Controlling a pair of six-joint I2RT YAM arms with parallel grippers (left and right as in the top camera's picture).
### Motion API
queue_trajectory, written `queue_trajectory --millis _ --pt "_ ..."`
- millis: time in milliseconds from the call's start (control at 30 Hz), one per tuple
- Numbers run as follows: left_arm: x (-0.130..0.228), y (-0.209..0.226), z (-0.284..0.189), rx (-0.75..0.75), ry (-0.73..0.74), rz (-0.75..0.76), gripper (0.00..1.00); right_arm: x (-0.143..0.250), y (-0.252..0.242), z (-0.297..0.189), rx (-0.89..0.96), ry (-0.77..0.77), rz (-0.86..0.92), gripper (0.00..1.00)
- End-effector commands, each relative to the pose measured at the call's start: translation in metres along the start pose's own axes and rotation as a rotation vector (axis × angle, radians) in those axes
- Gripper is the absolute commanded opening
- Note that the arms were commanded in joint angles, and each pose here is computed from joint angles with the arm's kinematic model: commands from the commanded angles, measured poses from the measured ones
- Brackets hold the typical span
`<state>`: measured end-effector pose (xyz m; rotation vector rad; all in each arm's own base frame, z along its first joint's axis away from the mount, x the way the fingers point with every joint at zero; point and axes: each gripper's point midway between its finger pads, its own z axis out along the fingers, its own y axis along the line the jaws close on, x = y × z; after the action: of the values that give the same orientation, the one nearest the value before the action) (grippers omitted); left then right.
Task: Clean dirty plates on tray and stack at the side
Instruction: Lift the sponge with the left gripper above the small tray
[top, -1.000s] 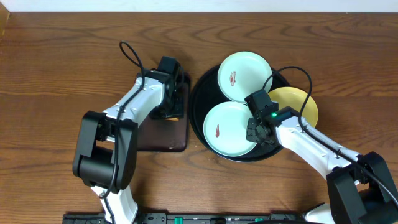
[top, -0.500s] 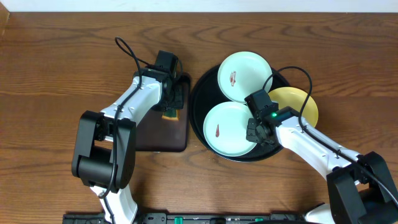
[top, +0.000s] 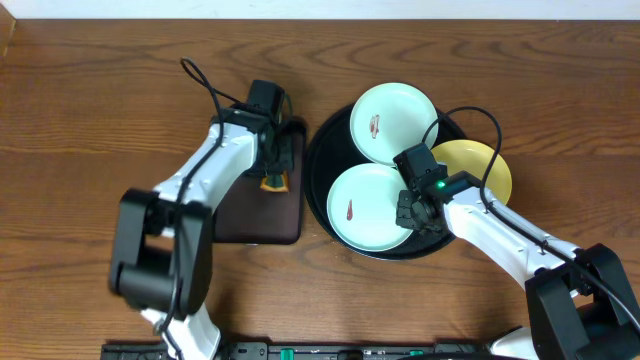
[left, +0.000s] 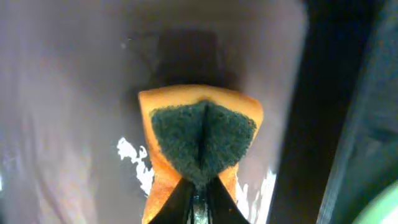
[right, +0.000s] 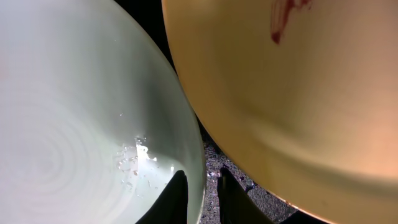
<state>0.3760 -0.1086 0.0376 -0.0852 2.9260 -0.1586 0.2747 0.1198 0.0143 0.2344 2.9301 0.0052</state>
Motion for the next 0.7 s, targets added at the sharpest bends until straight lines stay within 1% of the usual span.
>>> queue_trajectory --millis 0,100,167,200,267,400,467,533,567,667 --pt "-0.018 -0.003 -0.053 0.021 -0.139 0.042 0.07 0.003 -0.001 0.002 0.013 -0.002 -0.024 0.18" --pt "-0.018 0.006 -0.083 -0.018 -0.196 0.046 0.07 0.003 -0.001 0.002 0.013 -0.002 -0.075 0.21" --pt "-0.016 0.016 -0.099 -0.067 -0.225 0.04 0.07 0.003 -0.001 0.002 0.013 -0.002 -0.089 0.28" --pt "-0.015 0.02 -0.106 -0.09 -0.24 0.037 0.07 0.003 -0.001 0.002 0.013 -0.002 -0.089 0.3" --pt "-0.015 0.024 -0.117 -0.104 -0.265 0.034 0.07 0.002 -0.001 0.002 0.011 -0.006 -0.089 0.31" --pt "-0.018 0.022 -0.127 -0.094 -0.298 0.031 0.07 0.0 0.001 0.002 0.005 -0.014 -0.088 0.35" --pt "-0.02 0.021 -0.129 -0.09 -0.313 0.028 0.07 0.0 0.001 0.002 0.005 -0.015 -0.088 0.41" --pt "-0.023 0.021 -0.13 -0.09 -0.325 0.026 0.07 0.0 0.001 0.002 0.005 -0.015 -0.089 0.44" --pt "-0.025 0.022 -0.131 -0.094 -0.333 0.024 0.07 -0.001 0.001 0.002 0.005 -0.015 -0.096 0.47" --pt "-0.03 0.026 -0.136 -0.12 -0.367 0.017 0.07 -0.004 0.003 0.002 -0.004 -0.029 -0.133 0.52"
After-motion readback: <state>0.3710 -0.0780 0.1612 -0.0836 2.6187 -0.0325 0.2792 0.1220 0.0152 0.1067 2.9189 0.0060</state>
